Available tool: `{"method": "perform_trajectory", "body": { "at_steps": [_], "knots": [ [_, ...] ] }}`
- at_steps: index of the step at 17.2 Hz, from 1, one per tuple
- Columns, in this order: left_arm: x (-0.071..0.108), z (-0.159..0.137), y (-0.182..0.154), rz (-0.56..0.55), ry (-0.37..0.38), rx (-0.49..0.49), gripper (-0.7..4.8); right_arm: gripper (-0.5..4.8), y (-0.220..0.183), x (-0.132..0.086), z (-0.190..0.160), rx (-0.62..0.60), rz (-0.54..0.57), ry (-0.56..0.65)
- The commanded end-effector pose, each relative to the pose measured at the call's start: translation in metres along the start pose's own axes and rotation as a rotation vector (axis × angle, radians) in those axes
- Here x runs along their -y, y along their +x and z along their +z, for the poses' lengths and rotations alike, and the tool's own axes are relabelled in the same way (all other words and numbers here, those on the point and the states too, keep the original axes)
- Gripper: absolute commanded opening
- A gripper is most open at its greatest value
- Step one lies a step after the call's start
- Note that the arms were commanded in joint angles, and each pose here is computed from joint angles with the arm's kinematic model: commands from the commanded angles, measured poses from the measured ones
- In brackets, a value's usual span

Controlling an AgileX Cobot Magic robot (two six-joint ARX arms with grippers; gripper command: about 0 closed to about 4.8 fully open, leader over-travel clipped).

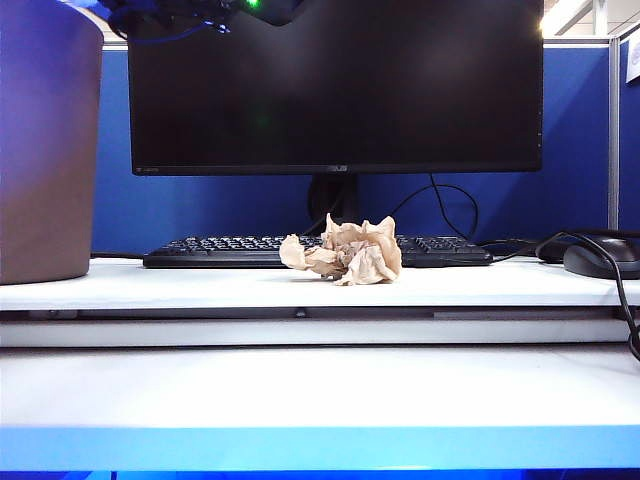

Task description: Pick up all paper balls from the table and place them in the pink trash can.

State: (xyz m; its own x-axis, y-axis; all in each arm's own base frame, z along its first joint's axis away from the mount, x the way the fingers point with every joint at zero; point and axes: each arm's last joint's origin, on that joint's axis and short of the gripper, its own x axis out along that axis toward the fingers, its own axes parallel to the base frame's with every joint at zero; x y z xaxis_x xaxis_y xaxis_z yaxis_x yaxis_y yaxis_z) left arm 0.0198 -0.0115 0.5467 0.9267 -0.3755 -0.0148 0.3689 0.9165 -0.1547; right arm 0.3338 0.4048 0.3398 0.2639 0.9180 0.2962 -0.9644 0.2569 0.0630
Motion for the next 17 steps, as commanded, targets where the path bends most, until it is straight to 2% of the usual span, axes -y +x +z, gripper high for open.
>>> {"method": "perform_trajectory", "body": {
  "at_steps": [1, 2, 3, 4, 8, 11, 14, 15, 17],
  "knots": [
    [0.000, -0.001, 0.000, -0.001, 0.001, -0.009, 3.32, 2.59, 0.002, -0.006, 0.008, 0.040, 0.029, -0.008],
    [0.000, -0.001, 0.000, -0.001, 0.001, -0.010, 3.32, 1.62, 0.002, -0.007, 0.008, 0.040, 0.031, -0.008],
    [0.000, -0.001, 0.000, -0.001, 0.004, -0.010, 3.32, 0.35, 0.003, -0.008, 0.008, 0.040, 0.034, -0.008],
    [0.000, -0.001, 0.000, 0.000, 0.004, -0.011, 3.32, -0.06, 0.003, -0.008, 0.008, 0.040, 0.033, -0.008],
    [0.000, -0.002, 0.000, 0.003, 0.010, -0.015, 3.32, -0.06, 0.003, -0.009, 0.010, 0.058, 0.036, -0.011],
    [-0.001, -0.004, 0.000, 0.032, 0.028, -0.035, 3.32, -0.06, 0.000, -0.014, 0.028, 0.216, 0.087, 0.009],
    [-0.002, -0.004, 0.000, 0.049, 0.046, -0.040, 3.32, -0.06, -0.002, -0.018, 0.046, 0.251, 0.125, -0.006],
    [-0.002, -0.004, 0.000, 0.051, 0.047, -0.040, 3.32, -0.06, 0.000, -0.022, 0.059, 0.289, 0.132, -0.053],
    [-0.002, -0.005, 0.000, 0.051, 0.046, -0.042, 3.32, -0.06, 0.006, -0.031, 0.062, 0.332, 0.036, -0.170]
  ]
}}
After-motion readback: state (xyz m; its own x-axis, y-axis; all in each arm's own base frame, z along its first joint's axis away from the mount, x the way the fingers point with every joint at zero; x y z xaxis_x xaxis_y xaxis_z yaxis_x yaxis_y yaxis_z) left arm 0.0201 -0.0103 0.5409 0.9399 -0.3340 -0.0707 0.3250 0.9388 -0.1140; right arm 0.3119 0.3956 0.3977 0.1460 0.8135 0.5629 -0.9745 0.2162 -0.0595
